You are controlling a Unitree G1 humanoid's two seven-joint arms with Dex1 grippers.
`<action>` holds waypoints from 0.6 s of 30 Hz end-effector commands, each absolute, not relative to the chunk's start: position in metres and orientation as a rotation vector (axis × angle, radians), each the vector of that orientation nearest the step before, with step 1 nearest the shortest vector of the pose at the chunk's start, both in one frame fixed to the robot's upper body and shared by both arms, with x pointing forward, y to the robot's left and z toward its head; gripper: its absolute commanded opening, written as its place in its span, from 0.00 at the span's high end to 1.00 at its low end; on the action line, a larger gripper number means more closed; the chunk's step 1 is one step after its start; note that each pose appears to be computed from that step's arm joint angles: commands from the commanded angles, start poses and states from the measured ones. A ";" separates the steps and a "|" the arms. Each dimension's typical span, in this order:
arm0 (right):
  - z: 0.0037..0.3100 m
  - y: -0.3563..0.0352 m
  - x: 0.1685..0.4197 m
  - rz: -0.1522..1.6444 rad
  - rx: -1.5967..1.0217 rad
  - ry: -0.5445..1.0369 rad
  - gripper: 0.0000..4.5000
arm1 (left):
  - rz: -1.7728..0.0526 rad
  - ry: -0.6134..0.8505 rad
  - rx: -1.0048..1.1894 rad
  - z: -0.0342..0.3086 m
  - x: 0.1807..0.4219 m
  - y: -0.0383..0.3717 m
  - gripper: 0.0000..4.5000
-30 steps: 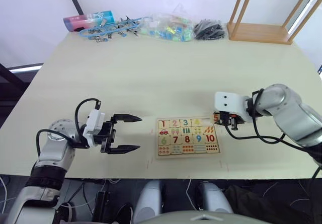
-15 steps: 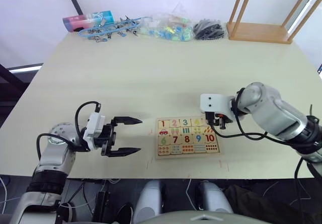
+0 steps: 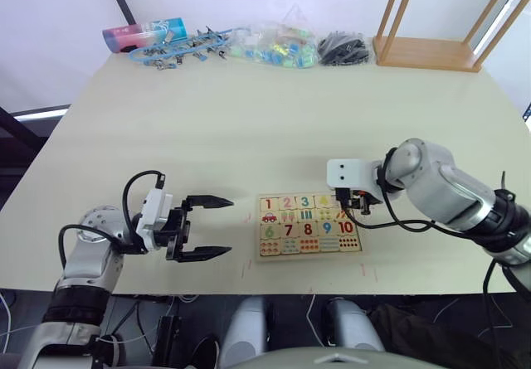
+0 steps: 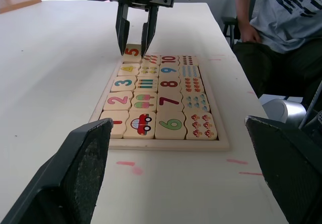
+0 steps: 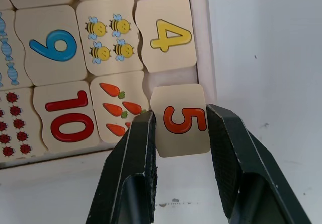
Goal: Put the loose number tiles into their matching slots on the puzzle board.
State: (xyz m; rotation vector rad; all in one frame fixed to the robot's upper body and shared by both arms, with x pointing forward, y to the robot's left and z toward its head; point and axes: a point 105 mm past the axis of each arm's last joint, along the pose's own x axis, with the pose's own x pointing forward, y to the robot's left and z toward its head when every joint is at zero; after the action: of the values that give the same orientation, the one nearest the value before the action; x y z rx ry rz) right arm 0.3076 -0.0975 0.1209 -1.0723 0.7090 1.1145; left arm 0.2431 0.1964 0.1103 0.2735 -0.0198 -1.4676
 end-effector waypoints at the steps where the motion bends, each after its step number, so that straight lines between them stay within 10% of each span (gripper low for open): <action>1: 0.130 -0.094 0.311 1.107 -1.103 0.675 0.80 | -1.476 -0.059 0.299 0.119 0.242 0.197 0.00; 18: 0.128 -0.087 0.306 1.170 -1.106 0.655 0.80 | -1.466 -0.050 0.299 0.114 0.242 0.202 0.00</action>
State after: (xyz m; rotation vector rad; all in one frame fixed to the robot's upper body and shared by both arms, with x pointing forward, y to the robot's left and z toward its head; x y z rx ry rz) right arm 0.3053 -0.0906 0.1213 -1.0879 0.6923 1.1617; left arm 0.2436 0.1972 0.1079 0.2717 -0.0242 -1.4599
